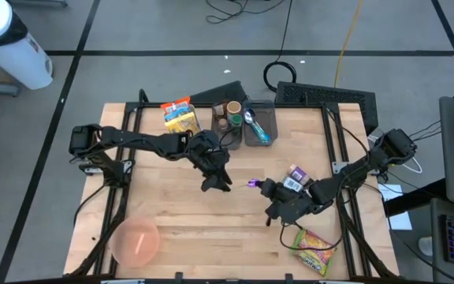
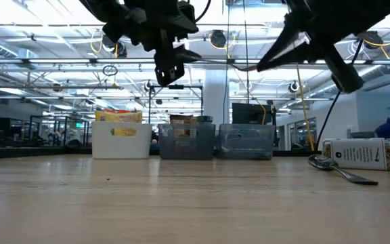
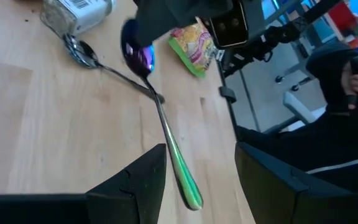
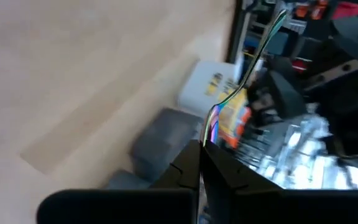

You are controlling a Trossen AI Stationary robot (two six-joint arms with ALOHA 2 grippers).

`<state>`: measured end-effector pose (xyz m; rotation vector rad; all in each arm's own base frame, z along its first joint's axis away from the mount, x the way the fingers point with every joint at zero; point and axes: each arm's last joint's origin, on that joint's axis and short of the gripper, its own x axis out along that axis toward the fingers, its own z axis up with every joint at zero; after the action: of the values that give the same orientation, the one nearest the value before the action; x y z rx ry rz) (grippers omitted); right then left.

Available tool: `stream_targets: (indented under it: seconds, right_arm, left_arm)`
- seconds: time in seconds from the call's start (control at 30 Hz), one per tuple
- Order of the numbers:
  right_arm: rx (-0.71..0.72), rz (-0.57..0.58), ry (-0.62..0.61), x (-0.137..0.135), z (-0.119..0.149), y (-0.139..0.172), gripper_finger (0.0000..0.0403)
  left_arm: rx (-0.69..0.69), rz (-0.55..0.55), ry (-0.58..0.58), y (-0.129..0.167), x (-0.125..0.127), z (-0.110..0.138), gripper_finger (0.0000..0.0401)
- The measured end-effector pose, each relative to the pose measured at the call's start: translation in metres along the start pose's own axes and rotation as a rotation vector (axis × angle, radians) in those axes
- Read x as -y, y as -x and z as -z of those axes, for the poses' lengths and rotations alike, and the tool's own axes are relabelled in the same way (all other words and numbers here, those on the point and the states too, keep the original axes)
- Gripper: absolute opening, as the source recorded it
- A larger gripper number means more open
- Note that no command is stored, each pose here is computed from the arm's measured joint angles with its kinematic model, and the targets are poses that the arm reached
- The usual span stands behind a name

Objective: Pick & Place Food Item
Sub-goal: Put the purple spoon into the right black bin

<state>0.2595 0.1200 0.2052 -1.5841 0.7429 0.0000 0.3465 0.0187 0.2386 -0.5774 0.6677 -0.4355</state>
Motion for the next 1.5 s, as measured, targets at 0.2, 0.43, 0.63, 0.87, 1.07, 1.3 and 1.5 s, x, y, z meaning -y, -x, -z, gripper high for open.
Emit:
stream_targets:
  seconds: [0.2, 0.43, 0.63, 0.87, 1.07, 1.3, 1.5]
  right_arm:
    - [-0.021, 0.085, 0.069, 0.01, -0.002, 0.0, 0.0]
    - [-0.02, 0.105, 0.119, 0.014, -0.003, 0.0, 0.0]
    - [-0.02, 0.104, 0.118, 0.014, -0.002, 0.0, 0.0]
    - [-0.02, 0.104, 0.118, 0.013, -0.002, 0.0, 0.0]
    - [-0.015, 0.099, 0.123, 0.013, -0.002, 0.0, 0.0]
    - [-0.013, 0.1, 0.121, 0.013, -0.003, 0.0, 0.0]
    - [-0.015, 0.102, 0.119, 0.013, -0.003, 0.0, 0.0]
  left_arm:
    - [-0.002, 0.007, 0.025, 0.0, 0.0, 0.0, 0.02]
    - [-0.012, 0.003, 0.043, 0.0, 0.0, 0.001, 0.0189]
    - [-0.006, 0.005, 0.024, 0.0, 0.0, 0.0, 0.0121]
    - [0.004, 0.005, -0.062, 0.0, 0.0, -0.001, 0.003]
    - [0.006, -0.002, -0.132, -0.001, 0.001, 0.0, 0.0008]
    - [0.005, -0.002, -0.096, -0.001, 0.001, 0.0, 0.0018]
    - [0.005, -0.002, -0.052, -0.001, 0.001, 0.0, 0.0027]
